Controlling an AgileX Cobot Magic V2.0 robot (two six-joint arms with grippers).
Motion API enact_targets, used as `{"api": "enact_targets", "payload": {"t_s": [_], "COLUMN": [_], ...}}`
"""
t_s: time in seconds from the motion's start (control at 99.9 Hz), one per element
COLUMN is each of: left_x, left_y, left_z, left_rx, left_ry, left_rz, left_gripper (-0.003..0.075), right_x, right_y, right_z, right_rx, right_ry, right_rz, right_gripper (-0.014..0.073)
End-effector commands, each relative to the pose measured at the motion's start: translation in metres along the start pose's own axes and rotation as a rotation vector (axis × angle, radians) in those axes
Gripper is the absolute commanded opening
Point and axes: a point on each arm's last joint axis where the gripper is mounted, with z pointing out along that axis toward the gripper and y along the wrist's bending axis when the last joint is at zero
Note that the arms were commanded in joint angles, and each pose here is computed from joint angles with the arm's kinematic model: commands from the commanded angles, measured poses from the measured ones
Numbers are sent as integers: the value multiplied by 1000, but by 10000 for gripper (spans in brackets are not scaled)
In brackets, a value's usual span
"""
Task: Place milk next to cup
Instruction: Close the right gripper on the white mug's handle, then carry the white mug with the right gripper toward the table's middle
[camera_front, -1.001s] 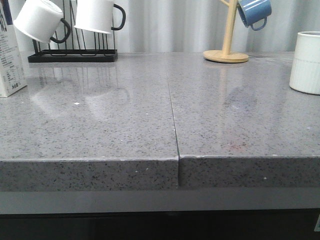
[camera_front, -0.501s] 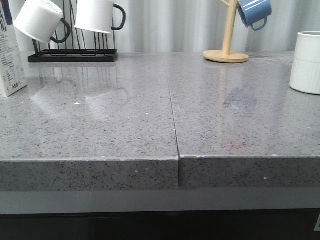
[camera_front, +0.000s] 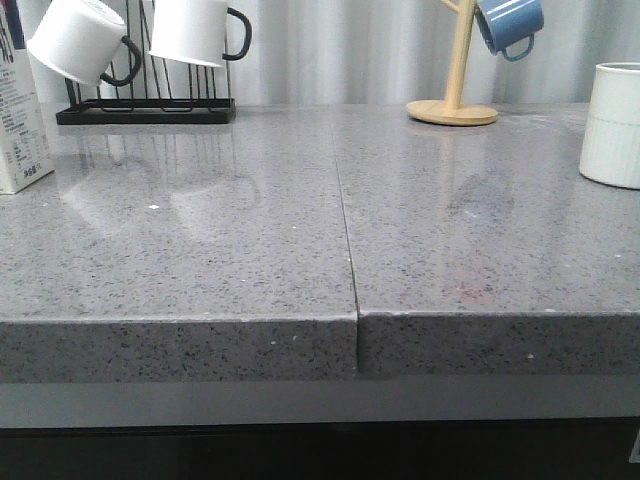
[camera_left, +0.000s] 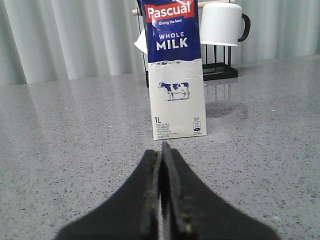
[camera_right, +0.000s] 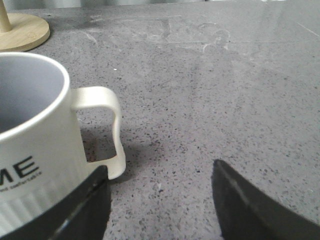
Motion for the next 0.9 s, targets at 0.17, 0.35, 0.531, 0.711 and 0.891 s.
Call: {"api": "enact_targets", "payload": {"t_s": [0.17,0.35,0.531,0.711,0.891], "left_x": [8,8,8,8,8], "left_y": [-2,-2,-2,-2,-2], "left_z": [-1,-1,-1,-1,-1], "left_rx": [23,23,23,23,23], "left_ry": [-63,-63,-63,-63,-63], "left_rz": [-13,-13,-13,-13,-13], "left_gripper": [-21,-21,-20,-20,-20], "right_x": [-17,-12,-18,-26,-27], "right_y": [3,3,3,4,4], "right_z": [9,16,27,43,61], "right_rx": [-43,-44,-44,-53,-61], "right_ry": [-170,-172,-185,-202,-201], "right_rz": [22,23,23,17,39], "right_gripper": [454,454,454,454,454]}}
